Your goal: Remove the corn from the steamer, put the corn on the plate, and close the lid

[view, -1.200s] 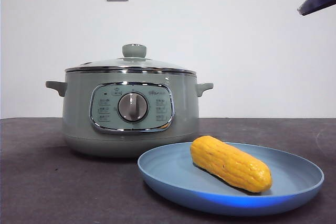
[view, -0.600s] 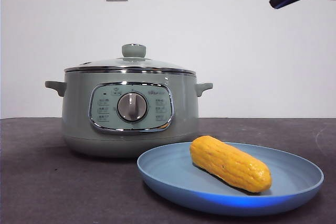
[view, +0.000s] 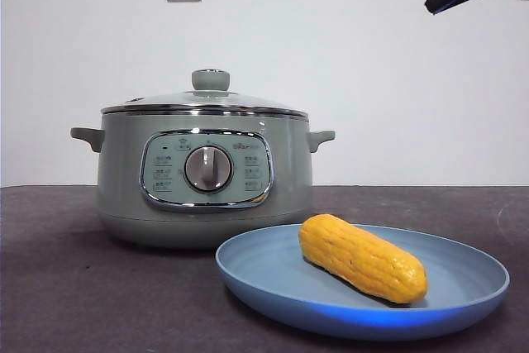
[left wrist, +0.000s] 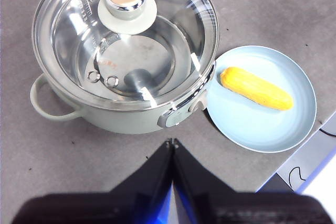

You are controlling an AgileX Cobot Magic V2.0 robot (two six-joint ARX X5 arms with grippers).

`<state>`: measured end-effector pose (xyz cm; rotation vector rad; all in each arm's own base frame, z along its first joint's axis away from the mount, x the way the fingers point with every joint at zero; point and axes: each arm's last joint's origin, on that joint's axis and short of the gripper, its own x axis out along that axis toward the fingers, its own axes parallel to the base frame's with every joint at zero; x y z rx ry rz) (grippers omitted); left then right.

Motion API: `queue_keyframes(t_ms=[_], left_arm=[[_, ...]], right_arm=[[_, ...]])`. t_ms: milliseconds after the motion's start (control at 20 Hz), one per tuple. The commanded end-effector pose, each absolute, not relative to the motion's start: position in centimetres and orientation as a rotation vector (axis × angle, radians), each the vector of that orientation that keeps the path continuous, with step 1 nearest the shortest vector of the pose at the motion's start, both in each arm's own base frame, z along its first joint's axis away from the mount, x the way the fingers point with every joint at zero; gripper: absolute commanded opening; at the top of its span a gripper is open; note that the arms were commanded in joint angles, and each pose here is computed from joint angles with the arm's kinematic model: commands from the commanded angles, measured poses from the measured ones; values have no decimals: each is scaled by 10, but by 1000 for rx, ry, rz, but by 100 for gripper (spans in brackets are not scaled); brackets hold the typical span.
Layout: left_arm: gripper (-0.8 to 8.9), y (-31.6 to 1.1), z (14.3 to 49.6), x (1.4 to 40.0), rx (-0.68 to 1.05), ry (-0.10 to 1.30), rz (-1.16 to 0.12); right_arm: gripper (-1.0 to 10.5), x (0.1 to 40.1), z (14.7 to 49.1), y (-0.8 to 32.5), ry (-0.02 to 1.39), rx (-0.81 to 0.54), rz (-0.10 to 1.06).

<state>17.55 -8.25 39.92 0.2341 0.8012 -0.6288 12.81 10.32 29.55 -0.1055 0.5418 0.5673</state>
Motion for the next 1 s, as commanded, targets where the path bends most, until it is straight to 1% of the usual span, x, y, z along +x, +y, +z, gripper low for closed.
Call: queue_keyframes(t_ms=[50, 150, 250, 350, 400, 500, 600, 700, 750, 850, 1000], left_arm=[[-4, -82, 408, 180, 255, 671, -626], [-4, -78, 427, 180, 297, 446, -636], [-4, -64, 450, 169, 297, 231, -628], [-4, -46, 464, 150, 285, 113, -576], [-4, -38, 468, 140, 288, 79, -541], [-4, -23, 464, 120, 298, 29, -445], [-4, -12, 442, 105, 301, 2, -349], [-4, -4, 402, 98, 303, 10, -236], [-4, -2, 376, 97, 299, 18, -189], [-4, 0, 329, 96, 253, 15, -166], [-4, 1, 268, 94, 208, 37, -154]], right_arm=[[1, 128, 295, 104, 539, -109, 569], [1, 128, 295, 104, 539, -109, 570], [1, 128, 295, 104, 539, -109, 570], [1, 128, 295, 104, 539, -109, 569], [1, 128, 295, 104, 539, -109, 569], [1, 128, 295, 104, 539, -109, 569], [1, 128, 295, 104, 539, -109, 569], [1, 128, 295, 104, 539, -109, 569], [1, 128, 295, 104, 539, -109, 569], [1, 128, 295, 104, 539, -109, 569], [1, 128, 295, 104, 538, -109, 569]])
